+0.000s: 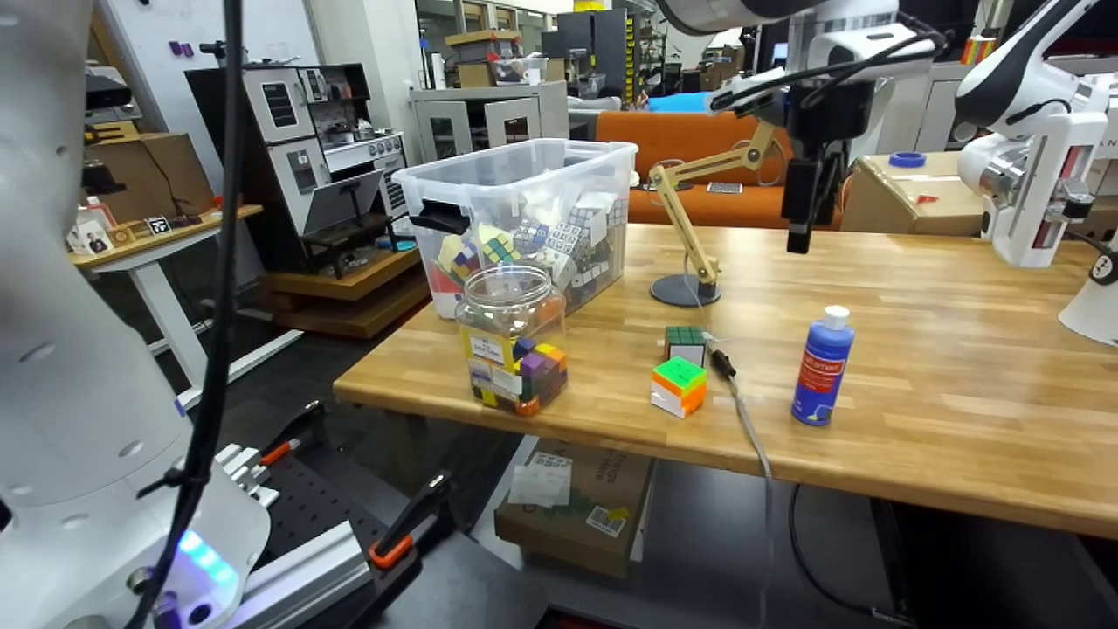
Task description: Move the bottle away from the storage box
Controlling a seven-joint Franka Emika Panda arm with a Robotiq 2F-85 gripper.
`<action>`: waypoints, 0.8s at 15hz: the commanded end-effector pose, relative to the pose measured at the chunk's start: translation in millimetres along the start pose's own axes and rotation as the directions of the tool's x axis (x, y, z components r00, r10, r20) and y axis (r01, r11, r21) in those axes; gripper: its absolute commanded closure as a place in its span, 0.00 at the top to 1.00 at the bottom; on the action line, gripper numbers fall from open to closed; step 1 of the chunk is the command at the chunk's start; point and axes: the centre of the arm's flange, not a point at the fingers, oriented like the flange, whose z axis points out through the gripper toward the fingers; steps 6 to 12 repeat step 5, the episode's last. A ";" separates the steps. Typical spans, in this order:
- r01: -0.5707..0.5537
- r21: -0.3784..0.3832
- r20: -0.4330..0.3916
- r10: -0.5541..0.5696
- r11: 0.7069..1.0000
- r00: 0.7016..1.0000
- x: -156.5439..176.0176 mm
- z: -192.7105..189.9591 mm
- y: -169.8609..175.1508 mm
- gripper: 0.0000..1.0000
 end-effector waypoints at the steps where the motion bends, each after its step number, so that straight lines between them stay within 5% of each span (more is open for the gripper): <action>1: 0.000 -0.004 -0.001 0.000 1.000 1.000 0.4 4.0 -0.8 1.00; 12: 0.001 0.001 -0.005 -0.001 1.000 1.000 1.1 1.6 -3.1 1.00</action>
